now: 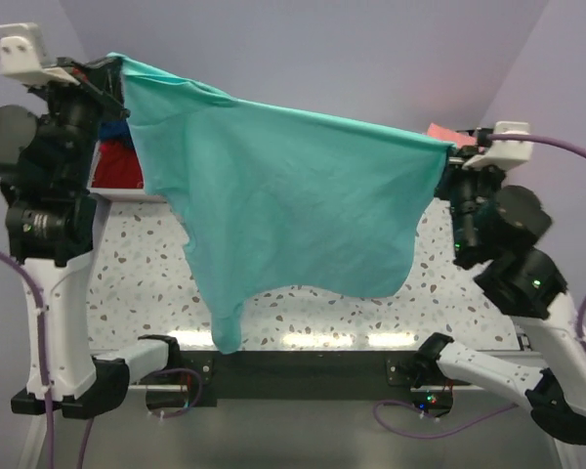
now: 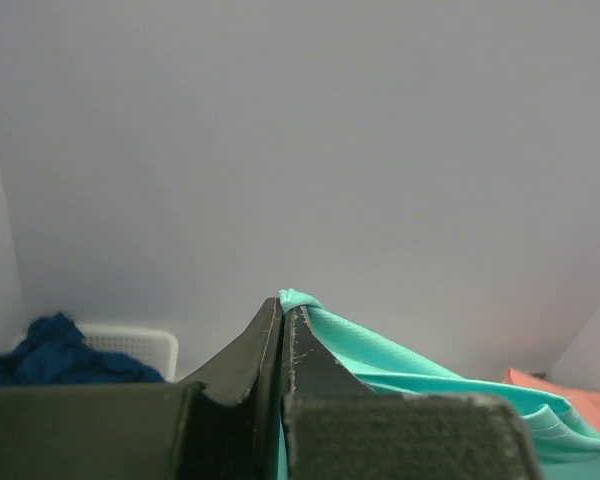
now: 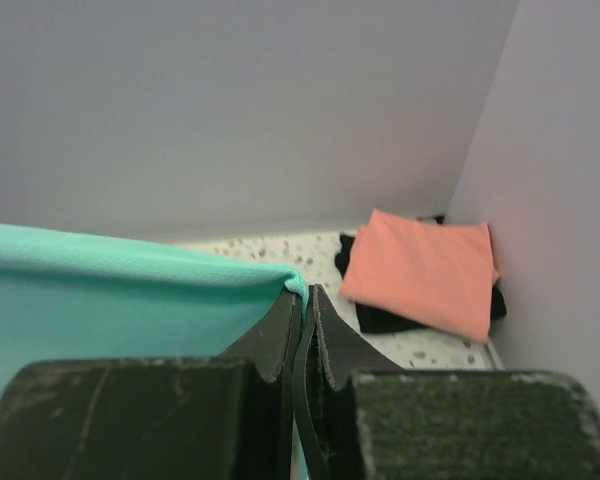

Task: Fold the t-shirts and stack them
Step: Flatten the tshirt out

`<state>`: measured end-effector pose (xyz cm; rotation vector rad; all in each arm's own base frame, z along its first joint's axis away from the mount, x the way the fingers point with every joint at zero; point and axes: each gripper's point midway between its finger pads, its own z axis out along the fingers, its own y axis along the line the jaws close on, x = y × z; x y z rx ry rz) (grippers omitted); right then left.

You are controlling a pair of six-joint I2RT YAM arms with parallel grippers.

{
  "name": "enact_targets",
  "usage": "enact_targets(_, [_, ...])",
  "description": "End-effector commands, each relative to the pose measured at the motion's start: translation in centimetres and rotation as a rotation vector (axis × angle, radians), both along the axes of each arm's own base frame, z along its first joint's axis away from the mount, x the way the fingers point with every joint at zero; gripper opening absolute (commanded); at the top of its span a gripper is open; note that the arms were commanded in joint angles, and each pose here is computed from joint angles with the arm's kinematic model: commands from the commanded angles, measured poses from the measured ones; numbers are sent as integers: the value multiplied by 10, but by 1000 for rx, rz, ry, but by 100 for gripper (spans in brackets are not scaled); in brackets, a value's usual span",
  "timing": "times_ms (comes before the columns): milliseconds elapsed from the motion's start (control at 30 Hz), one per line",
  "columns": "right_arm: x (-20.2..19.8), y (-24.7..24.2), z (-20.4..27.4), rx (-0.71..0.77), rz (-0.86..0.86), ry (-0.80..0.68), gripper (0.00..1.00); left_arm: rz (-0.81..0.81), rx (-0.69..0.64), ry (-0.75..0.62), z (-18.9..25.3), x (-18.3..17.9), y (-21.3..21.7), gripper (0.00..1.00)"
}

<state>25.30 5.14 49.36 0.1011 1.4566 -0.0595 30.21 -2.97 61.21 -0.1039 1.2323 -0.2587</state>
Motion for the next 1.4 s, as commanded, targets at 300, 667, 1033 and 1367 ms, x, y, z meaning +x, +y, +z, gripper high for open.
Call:
enact_targets(300, [126,22,-254,-125,-391,488,0,-13,21,537,-304,201,-46,0])
enact_targets(667, [237,-17,-331,-73,-412,597,0,12,112,717,-428,281,-84,0])
enact_targets(1033, [308,-1,-333,-48,-370,591,57,89,84,667,-442,316,-91,35])
enact_targets(1367, [289,-6,-297,-29,-379,576,60,205,39,526,-392,319,-69,64])
